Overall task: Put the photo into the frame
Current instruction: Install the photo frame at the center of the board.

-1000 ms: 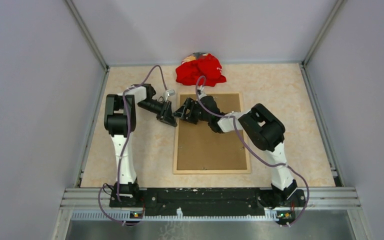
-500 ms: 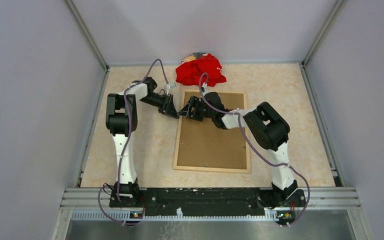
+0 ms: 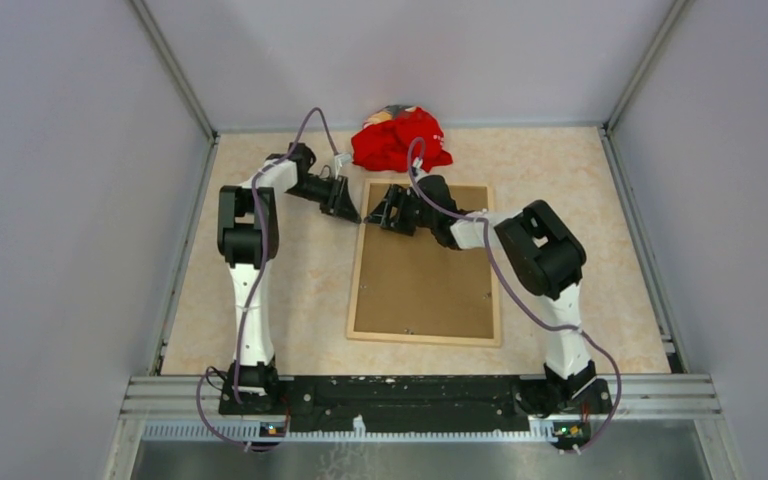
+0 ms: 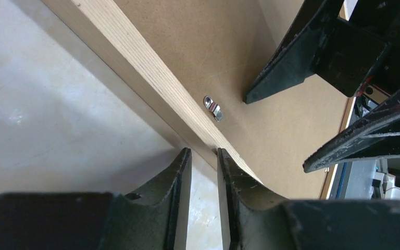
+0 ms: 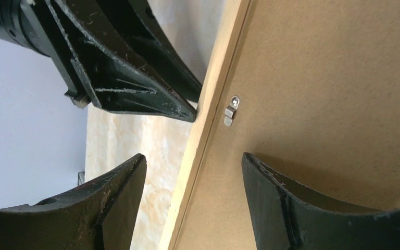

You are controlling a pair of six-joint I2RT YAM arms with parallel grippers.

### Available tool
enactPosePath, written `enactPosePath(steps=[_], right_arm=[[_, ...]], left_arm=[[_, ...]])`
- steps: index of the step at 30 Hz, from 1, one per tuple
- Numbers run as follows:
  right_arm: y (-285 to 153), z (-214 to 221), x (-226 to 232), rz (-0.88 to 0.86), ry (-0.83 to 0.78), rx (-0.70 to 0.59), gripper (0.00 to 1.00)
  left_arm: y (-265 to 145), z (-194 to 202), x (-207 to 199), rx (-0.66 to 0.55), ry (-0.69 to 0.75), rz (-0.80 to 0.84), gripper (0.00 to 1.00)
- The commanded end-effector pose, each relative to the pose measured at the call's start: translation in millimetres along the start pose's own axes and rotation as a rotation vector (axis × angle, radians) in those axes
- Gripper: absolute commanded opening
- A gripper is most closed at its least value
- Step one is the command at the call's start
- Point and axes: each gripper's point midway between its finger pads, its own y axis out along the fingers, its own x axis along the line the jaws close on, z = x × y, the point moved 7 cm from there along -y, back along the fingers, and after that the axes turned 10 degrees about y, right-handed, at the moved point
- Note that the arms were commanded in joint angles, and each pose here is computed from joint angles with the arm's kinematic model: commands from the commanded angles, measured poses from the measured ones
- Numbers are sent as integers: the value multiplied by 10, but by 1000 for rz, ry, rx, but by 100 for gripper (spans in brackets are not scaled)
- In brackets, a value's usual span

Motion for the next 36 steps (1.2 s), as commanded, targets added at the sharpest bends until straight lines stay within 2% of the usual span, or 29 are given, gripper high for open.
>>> enactPosePath(steps=[1, 6, 12, 36], right_arm=[[47, -112, -92, 53, -32, -3, 68], [112, -116, -107, 52, -39, 11, 68], [213, -78, -110, 44, -34, 42, 68], [320, 87, -92, 40, 16, 88, 67]], left_arm=[[134, 17, 19, 25, 19, 6, 28], [168, 122, 32, 73, 16, -19, 21], [181, 206, 31, 91, 0, -21, 18], [177, 242, 10, 94, 7, -19, 16]])
